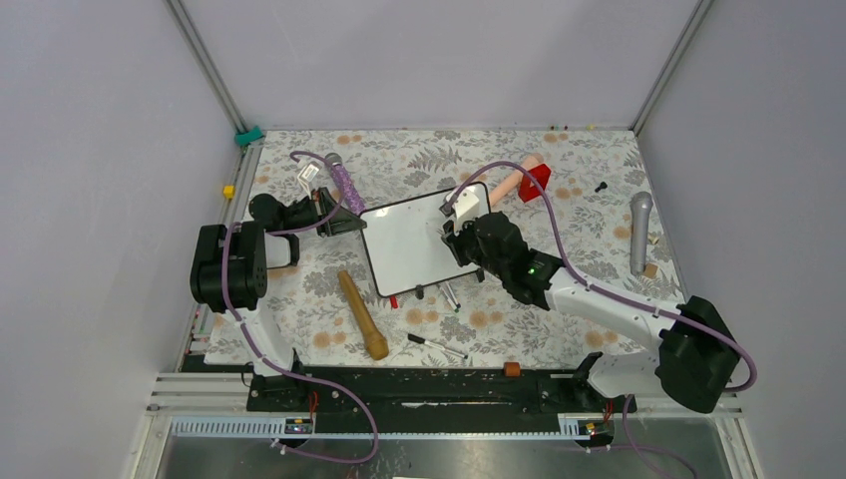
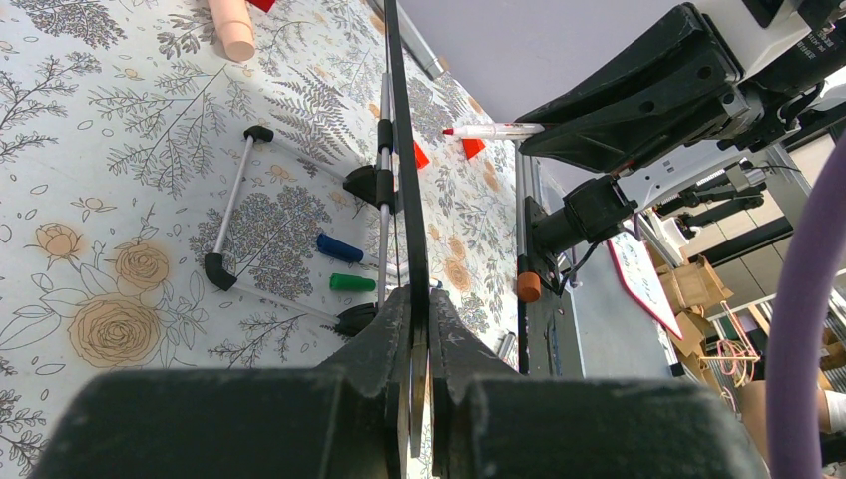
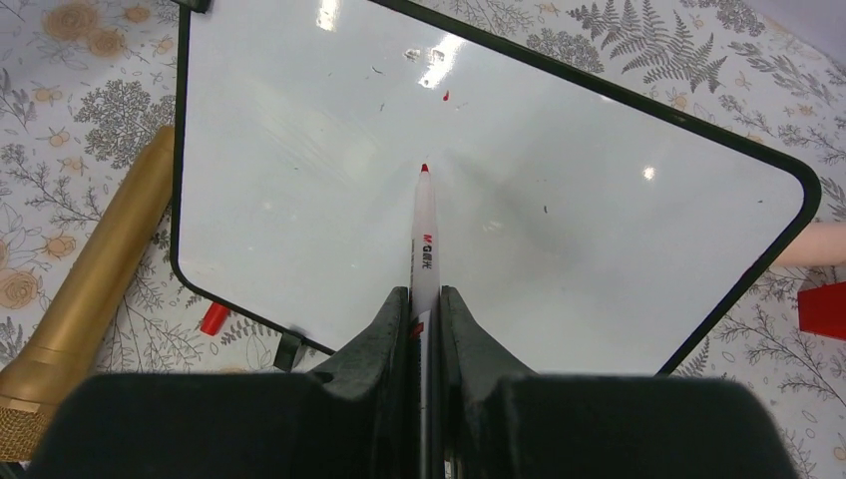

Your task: Write a sentence on the whiteboard

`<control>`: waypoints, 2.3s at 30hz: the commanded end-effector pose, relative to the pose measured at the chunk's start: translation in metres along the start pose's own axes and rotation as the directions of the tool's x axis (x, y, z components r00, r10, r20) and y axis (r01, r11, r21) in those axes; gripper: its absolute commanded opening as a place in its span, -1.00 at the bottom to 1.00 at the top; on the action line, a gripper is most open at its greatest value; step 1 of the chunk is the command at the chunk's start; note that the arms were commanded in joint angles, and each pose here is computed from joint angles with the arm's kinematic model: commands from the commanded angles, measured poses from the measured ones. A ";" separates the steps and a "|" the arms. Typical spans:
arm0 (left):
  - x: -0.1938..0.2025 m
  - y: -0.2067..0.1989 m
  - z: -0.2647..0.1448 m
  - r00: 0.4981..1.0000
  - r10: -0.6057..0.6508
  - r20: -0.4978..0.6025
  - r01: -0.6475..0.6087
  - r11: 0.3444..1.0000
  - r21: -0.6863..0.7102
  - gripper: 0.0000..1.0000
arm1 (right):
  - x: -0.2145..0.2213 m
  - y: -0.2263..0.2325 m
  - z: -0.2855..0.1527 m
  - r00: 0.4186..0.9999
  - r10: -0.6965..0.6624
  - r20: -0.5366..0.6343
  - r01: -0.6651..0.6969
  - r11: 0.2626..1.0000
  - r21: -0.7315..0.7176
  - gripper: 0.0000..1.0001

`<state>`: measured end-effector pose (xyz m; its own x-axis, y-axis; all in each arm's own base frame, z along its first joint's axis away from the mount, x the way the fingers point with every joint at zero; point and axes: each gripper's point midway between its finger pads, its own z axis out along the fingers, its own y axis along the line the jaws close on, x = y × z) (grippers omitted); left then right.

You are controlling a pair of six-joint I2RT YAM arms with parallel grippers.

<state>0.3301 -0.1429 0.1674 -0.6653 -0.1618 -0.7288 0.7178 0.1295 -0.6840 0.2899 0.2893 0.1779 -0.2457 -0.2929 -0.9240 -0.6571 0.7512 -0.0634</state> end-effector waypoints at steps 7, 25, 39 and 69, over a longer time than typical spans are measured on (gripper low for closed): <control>-0.006 -0.012 0.000 0.995 0.095 -0.008 -0.095 0.995 0.015 -1.00 | -0.026 -0.005 0.002 0.997 -0.018 0.078 0.016 0.999 0.032 -1.00; -0.006 -0.013 0.001 0.994 0.111 -0.018 -0.111 0.994 0.023 -1.00 | -0.032 0.002 -0.022 0.988 0.014 0.154 -0.010 1.000 -0.023 -1.00; -0.006 -0.014 0.000 0.992 0.128 -0.017 -0.127 0.992 0.023 -1.00 | -0.035 0.017 -0.013 0.999 0.008 0.040 -0.004 0.995 -0.102 -1.00; -0.005 -0.016 0.001 0.990 0.136 -0.023 -0.135 0.990 0.029 -1.00 | -0.069 0.048 -0.001 0.996 0.053 0.065 -0.043 0.989 -0.140 -1.00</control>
<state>0.3303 -0.1428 0.1677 -0.6414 -0.1573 -0.7509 0.7394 0.1344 -0.6598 0.2822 0.3387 0.2679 -0.2122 -0.1498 -0.9657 -0.7143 0.6981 0.0487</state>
